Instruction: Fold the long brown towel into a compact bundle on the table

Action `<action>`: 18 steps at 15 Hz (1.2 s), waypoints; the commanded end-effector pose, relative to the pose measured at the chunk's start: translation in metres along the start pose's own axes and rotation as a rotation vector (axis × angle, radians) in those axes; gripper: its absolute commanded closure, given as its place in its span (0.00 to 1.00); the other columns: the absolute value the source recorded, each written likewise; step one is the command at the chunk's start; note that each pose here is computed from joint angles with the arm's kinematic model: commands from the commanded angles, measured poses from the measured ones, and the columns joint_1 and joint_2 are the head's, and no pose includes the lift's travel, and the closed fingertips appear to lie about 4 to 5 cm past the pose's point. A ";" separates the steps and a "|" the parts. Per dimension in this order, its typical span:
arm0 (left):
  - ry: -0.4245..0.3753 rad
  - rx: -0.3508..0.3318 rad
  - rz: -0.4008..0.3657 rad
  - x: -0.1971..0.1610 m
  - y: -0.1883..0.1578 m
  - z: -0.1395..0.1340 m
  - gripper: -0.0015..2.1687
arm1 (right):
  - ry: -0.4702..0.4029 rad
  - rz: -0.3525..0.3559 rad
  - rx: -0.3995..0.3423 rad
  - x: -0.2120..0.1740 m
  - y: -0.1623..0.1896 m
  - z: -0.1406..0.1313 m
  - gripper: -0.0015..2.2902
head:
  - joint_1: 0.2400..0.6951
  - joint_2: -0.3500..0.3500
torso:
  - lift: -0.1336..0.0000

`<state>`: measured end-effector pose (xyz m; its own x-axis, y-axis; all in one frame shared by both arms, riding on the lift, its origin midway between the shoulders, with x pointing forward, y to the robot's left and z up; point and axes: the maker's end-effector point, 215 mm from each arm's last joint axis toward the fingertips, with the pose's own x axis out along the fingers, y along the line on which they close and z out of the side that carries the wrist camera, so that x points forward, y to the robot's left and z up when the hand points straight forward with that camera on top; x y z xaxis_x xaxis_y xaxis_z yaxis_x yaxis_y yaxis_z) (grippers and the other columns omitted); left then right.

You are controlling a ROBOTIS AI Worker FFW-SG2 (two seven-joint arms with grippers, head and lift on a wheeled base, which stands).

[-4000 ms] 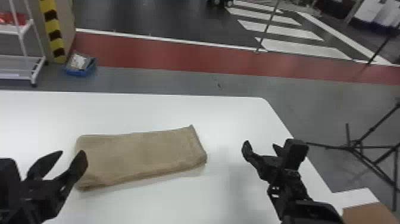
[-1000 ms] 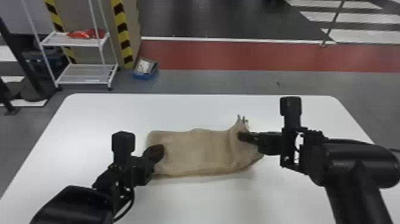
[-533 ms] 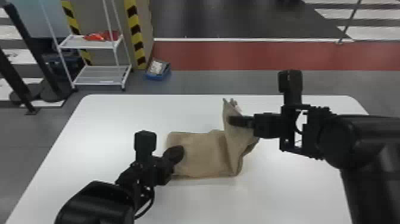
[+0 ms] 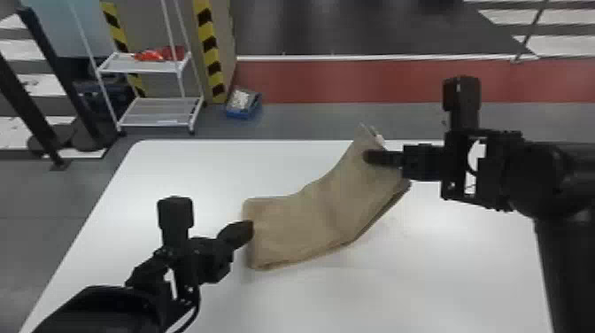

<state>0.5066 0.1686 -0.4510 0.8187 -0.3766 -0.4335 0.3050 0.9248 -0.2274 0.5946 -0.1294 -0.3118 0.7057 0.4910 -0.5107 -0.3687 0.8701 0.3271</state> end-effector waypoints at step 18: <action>0.002 -0.011 -0.076 0.028 -0.016 -0.020 0.88 | 0.141 0.006 -0.134 0.062 0.063 -0.037 0.58 | 1.00 0.62 | 0.18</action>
<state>0.5127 0.1431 -0.4623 0.8064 -0.4447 -0.3897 0.3661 0.8931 -0.2615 0.5906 -0.0525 -0.3483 0.6179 0.4835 -0.6200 -0.4443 0.8653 0.2321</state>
